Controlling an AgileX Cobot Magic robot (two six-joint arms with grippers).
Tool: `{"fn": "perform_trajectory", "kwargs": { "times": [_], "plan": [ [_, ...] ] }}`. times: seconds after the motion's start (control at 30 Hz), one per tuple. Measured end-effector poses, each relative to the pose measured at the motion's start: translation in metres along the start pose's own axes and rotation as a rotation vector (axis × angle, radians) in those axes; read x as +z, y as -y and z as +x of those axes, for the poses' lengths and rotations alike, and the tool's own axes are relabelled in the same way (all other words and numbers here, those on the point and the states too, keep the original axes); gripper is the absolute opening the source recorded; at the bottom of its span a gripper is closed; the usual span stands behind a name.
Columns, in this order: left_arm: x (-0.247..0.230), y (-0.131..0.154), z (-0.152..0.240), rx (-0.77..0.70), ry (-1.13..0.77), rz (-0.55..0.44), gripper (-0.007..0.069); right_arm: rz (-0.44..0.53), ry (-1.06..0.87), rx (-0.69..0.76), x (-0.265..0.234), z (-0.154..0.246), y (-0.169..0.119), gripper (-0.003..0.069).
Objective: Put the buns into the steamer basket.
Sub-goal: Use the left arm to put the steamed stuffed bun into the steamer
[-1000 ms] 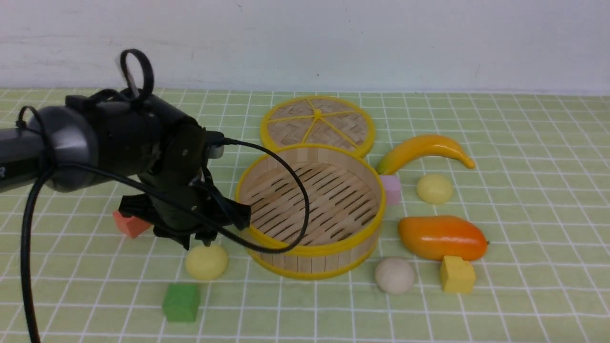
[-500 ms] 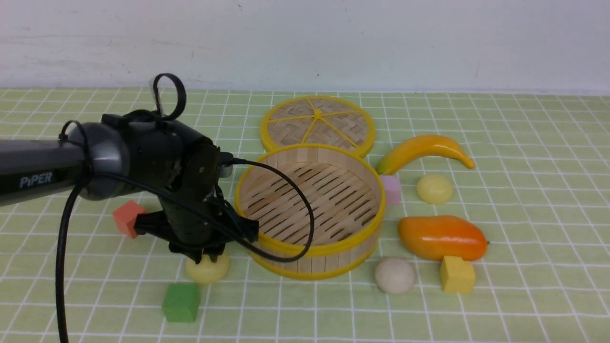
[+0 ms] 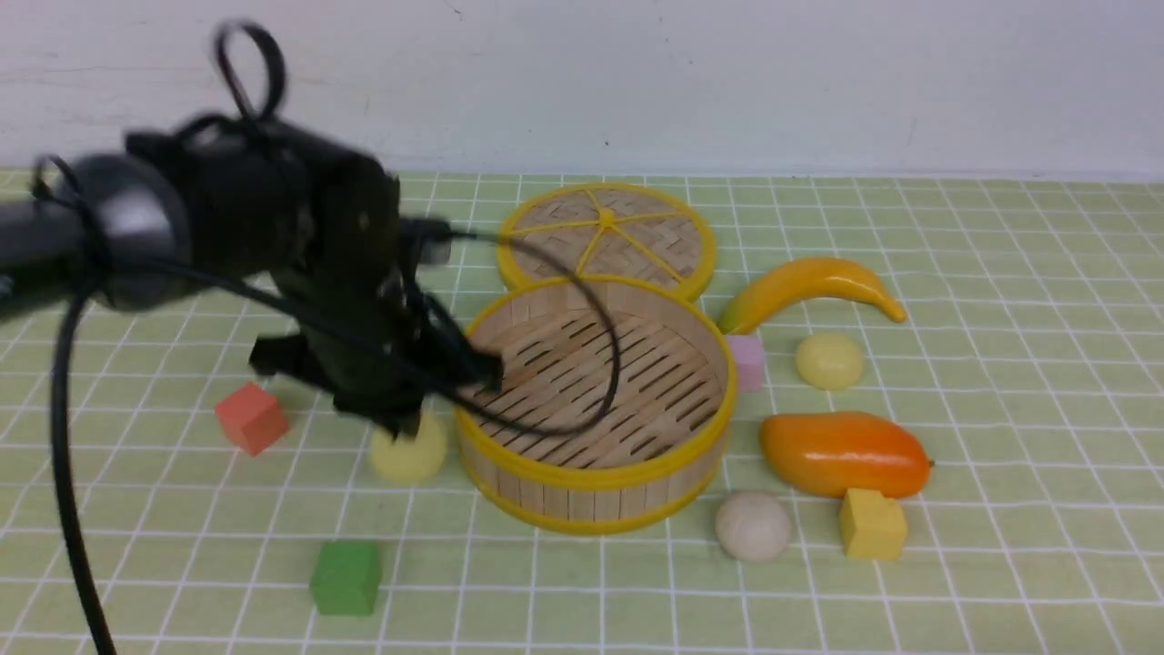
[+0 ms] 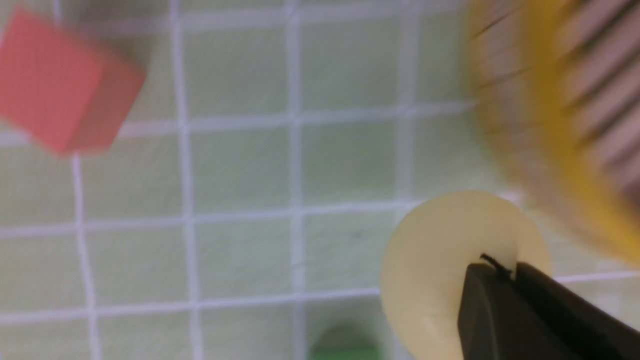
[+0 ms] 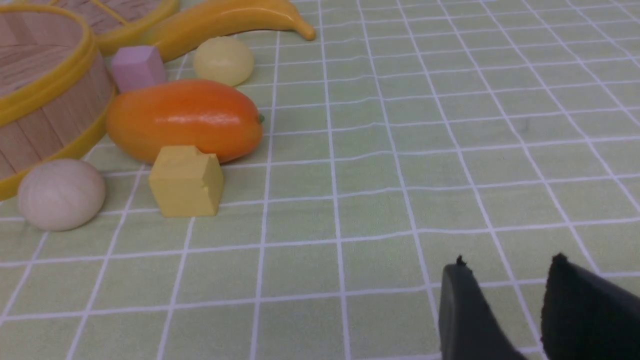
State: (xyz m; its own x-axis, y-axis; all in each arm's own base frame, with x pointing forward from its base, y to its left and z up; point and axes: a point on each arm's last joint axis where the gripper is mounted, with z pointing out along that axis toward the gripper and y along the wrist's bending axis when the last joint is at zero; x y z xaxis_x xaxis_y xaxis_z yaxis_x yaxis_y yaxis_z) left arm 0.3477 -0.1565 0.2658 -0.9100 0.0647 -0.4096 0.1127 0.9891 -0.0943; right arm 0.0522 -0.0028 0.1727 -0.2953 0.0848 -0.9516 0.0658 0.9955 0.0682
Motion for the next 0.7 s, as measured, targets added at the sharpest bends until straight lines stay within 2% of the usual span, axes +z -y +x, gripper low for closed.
{"fn": "perform_trajectory", "kwargs": {
  "times": [0.1,0.2,0.43,0.57,0.6,0.63,0.7],
  "plan": [
    [-0.019,0.012,-0.014,-0.009,0.065,0.107,-0.0013,0.000,0.000,0.000,0.000,0.000,0.000,0.0239],
    [-0.016,0.020,-0.023,-0.019,0.124,0.186,-0.0013,0.000,0.000,0.000,0.000,0.000,0.000,0.0239],
    [0.032,0.024,-0.028,-0.031,0.127,0.186,0.0002,0.000,0.000,0.000,0.000,0.000,0.000,0.0239],
    [0.056,0.024,-0.024,-0.055,0.075,0.168,0.0064,0.000,0.000,0.000,0.000,0.000,0.000,0.0239],
    [0.058,0.024,-0.023,-0.061,0.066,0.165,0.0117,0.000,0.000,0.000,0.000,0.000,0.000,0.0239],
    [0.058,0.024,-0.023,-0.061,0.066,0.165,0.0123,0.000,0.000,0.000,0.000,0.000,0.000,0.0239],
    [0.055,0.024,-0.023,-0.063,0.063,0.166,0.0209,0.000,0.000,0.000,0.000,0.000,0.000,0.0239]
  ]
}}
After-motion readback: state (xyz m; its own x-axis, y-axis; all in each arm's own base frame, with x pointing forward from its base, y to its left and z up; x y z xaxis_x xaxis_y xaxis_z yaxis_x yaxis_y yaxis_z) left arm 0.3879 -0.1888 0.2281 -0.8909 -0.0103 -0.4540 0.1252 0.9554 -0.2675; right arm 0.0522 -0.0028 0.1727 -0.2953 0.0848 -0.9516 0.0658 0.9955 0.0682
